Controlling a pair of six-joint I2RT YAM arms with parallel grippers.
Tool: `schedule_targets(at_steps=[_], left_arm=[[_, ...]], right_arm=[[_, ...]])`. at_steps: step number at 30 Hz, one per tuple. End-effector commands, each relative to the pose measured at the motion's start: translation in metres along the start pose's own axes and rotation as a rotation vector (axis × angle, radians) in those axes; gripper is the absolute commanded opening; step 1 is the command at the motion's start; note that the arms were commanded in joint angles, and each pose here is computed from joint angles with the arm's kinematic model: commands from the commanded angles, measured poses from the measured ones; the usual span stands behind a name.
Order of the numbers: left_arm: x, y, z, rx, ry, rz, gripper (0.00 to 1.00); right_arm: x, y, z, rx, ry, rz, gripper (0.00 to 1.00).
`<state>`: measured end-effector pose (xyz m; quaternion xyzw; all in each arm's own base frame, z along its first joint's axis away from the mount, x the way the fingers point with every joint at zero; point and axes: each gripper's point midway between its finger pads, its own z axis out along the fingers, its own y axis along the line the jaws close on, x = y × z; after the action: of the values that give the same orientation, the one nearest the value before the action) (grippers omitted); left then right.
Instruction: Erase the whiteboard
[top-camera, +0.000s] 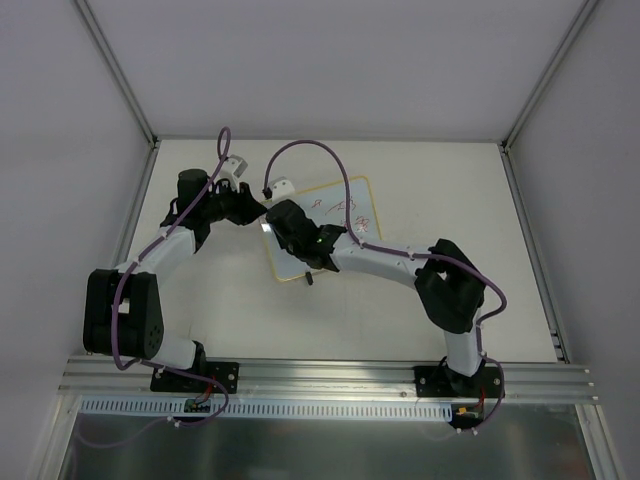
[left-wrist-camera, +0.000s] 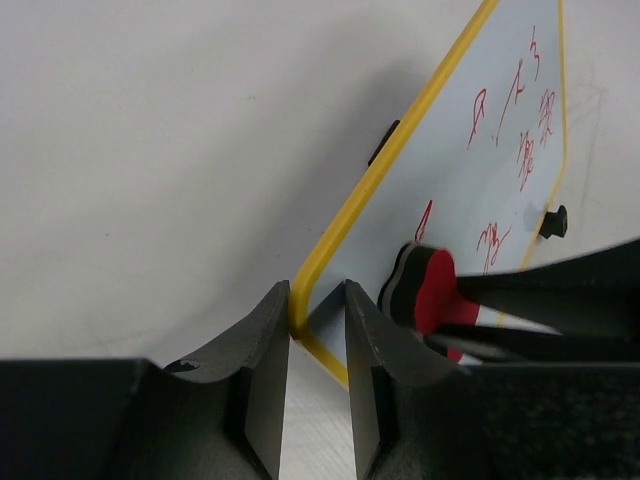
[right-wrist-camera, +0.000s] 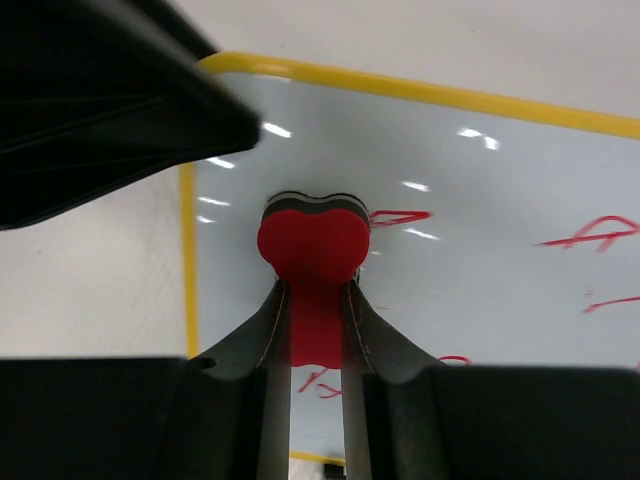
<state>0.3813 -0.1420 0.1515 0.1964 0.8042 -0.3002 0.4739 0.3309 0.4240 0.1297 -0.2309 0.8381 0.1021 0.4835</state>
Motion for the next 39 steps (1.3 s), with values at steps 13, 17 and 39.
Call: schedule_targets(at_steps=[13,17,39], left_arm=[[0.019,-0.023,-0.008,0.092,0.065,0.010,0.00],[0.017,-0.023,-0.009,0.088,0.062,0.013,0.00],[0.022,-0.023,-0.011,0.072,0.074,-0.021,0.00]], right_arm=[[0.006,-0.171,0.001,0.379,0.004,0.144,0.00],[0.009,-0.143,0.006,0.285,0.020,0.129,0.00],[0.029,-0.059,-0.006,0.113,0.024,0.070,0.00]])
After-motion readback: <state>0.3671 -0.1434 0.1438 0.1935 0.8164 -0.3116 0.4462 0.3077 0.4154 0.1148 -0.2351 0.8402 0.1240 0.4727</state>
